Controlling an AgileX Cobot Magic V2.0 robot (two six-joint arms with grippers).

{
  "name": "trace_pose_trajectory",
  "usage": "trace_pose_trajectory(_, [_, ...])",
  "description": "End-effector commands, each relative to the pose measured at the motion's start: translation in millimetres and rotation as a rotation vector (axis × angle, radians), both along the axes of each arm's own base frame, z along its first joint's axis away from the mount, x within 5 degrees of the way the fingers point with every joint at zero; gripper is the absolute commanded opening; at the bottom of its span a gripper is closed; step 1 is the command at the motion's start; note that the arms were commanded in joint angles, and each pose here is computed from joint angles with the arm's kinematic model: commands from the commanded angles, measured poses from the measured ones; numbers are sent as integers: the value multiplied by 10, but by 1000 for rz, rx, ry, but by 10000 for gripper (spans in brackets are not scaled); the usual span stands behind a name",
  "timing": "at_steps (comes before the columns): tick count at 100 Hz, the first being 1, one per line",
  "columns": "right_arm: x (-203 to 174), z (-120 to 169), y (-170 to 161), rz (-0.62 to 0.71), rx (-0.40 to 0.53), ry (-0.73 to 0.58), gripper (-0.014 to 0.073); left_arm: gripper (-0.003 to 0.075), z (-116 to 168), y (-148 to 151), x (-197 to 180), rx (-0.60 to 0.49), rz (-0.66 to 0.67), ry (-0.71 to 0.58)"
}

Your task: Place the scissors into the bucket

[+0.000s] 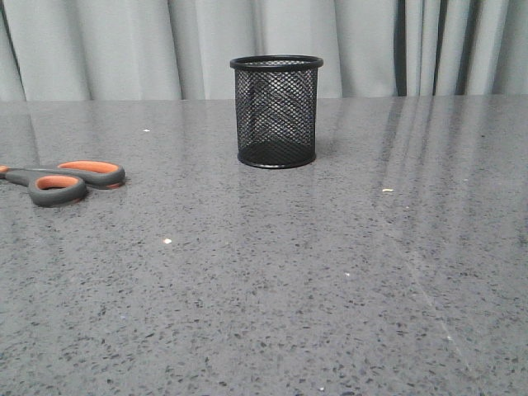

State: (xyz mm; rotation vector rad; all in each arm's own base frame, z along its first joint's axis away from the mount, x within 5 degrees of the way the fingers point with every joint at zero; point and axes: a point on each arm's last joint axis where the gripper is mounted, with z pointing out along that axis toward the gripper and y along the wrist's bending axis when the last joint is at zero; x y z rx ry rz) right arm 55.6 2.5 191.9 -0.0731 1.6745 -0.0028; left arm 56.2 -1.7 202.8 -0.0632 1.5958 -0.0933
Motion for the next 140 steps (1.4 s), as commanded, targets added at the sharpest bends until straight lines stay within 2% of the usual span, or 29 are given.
trace_pose_trajectory(1, [-4,67,-6,-7,-9,-92,-66,-20,-53,6,-2,-24,5,-62])
trace_pose_trajectory(42, [-4,74,-6,-7,-7,-100,-66,-20,-49,7,-3,-24,6,-67])
trace_pose_trajectory(55, [-4,88,-1,-5,61,-112,-66,-20,-39,7,-3,-57,5,-72])
trace_pose_trajectory(71, [-6,143,-3,-9,199,-167,-66,-20,-38,2,-4,-244,-2,-70])
trace_pose_trajectory(79, [-7,164,-8,-12,238,-189,-66,-20,-30,2,-4,-349,-5,-75])
trace_pose_trajectory(89, [-8,176,-12,-15,293,-201,-66,-20,-24,4,-4,-432,-5,-80])
trace_pose_trajectory(108, [-12,206,-29,-25,506,-221,-66,-20,1,4,-8,-592,-11,-86])
trace_pose_trajectory(114, [-20,249,-32,-24,529,-236,-65,-20,25,2,-11,-621,-16,-89])
trace_pose_trajectory(127, [-68,461,-7,11,527,-258,-61,-20,262,-31,-61,-609,-63,-118])
trace_pose_trajectory(132, [-100,574,8,32,518,-264,-53,-20,393,-47,-90,-559,-83,-129])
trace_pose_trajectory(140, [-168,782,30,62,476,-284,-52,-20,651,-76,-138,-413,-107,-127])
